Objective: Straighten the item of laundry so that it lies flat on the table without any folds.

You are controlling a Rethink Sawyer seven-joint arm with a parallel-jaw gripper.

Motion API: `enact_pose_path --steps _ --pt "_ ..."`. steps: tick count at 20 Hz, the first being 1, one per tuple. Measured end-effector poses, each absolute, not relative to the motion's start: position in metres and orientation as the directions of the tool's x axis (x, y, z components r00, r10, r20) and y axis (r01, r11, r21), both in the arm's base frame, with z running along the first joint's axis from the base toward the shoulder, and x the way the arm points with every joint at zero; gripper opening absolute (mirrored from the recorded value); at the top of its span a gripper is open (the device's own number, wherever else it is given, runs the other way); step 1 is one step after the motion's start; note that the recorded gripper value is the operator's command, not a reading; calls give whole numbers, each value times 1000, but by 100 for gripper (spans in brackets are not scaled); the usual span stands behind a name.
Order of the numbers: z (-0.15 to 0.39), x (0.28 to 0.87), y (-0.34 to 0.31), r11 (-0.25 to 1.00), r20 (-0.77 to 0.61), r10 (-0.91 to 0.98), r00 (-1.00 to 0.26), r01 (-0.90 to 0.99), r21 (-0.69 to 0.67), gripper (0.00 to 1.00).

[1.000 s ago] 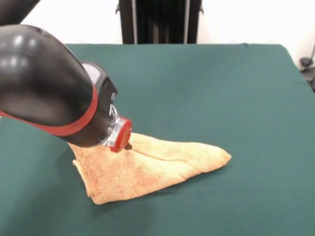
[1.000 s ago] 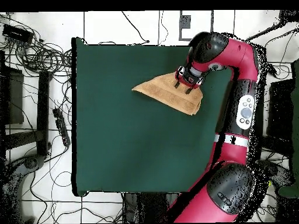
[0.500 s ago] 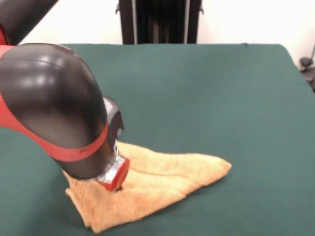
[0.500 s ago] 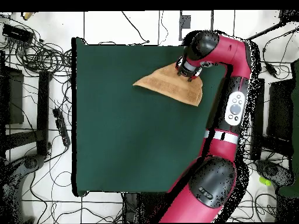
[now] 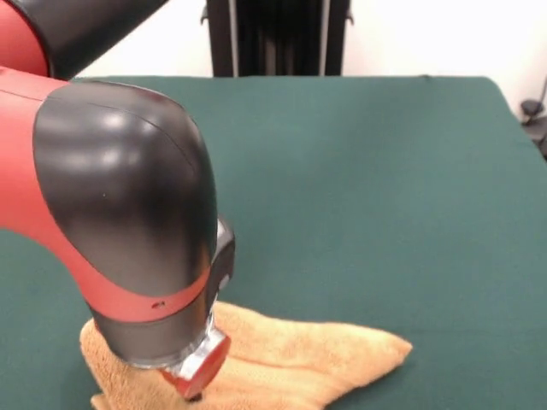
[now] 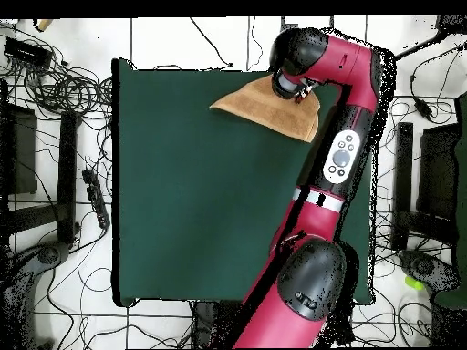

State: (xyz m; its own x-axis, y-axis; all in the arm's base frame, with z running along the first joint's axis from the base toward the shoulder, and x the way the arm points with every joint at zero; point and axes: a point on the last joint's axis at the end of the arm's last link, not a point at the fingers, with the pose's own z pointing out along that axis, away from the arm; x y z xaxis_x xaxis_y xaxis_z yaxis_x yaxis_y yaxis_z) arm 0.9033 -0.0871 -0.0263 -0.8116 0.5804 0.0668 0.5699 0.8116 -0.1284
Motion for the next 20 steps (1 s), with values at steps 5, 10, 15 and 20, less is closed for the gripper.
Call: enact_pose_path --steps 5,10,15,20 --pt "-30 908 -85 807 55 589 -806 583 -97 100" --pt "-16 899 -94 862 46 506 -861 506 -4 100" --pt "16 879 -99 924 -67 379 -923 374 77 100" --pt "64 852 -94 957 -137 277 -951 261 128 100"
